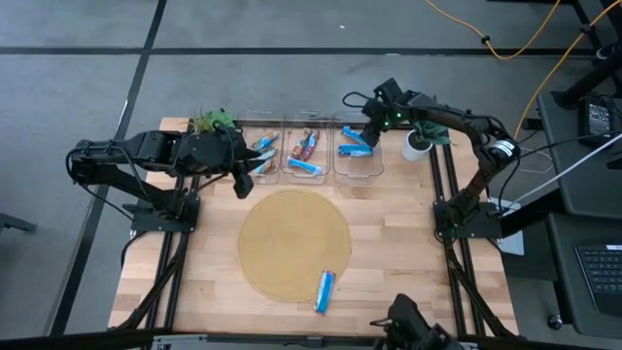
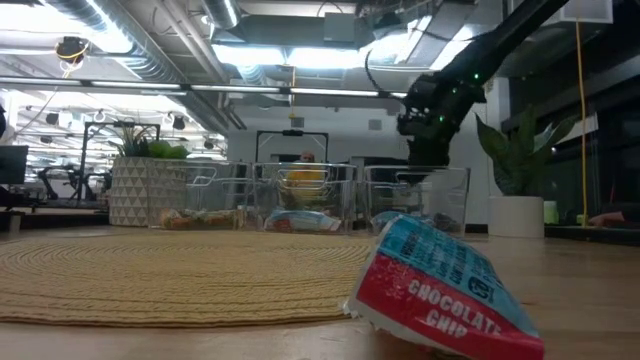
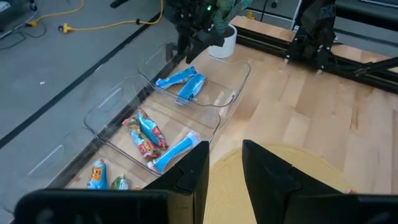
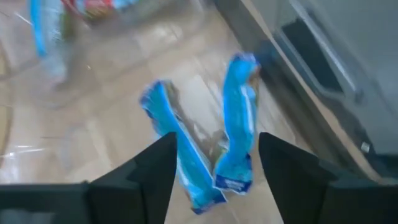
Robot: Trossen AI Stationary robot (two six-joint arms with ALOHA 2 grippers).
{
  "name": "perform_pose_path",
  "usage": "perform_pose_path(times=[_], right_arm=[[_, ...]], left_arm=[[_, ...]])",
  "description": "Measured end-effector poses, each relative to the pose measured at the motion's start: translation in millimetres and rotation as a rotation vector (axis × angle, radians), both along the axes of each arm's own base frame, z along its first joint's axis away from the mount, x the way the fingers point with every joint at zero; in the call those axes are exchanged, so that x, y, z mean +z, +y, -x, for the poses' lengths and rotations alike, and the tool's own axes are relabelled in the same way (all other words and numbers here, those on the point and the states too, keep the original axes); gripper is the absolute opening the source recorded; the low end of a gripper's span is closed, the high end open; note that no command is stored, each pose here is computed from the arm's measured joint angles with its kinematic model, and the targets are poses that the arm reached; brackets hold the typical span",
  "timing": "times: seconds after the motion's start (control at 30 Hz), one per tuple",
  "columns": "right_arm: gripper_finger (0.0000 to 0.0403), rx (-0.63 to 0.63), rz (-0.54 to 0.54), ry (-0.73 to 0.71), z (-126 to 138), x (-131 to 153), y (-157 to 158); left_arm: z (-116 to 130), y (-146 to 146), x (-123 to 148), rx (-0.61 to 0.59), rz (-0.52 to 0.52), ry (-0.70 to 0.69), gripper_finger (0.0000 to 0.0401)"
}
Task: Pick and place Granola Bars by type
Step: Put the red granola bar into the middle transparent bin
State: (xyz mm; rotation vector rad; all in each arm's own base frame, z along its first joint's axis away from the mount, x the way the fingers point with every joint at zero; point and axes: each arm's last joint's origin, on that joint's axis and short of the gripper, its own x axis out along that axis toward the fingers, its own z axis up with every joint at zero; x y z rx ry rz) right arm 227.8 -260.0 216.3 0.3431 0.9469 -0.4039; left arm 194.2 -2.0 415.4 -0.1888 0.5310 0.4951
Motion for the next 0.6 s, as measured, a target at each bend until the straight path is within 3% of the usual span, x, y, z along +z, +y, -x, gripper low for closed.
perform_pose_path(times=[0.3,0.6], right_arm=[[0.0215,0.085,0.06,-0.048,-9.9,29.4,28.6],[0.021,0.338,0.115,-0.098,-27.3,59.4,84.9]], left_arm=[[0.5,-0.6,-0.9,-0.007,0.03,0.003,0.0088],[3.9,0.5,-4.6,0.03,0.021,0.046,0.0088]])
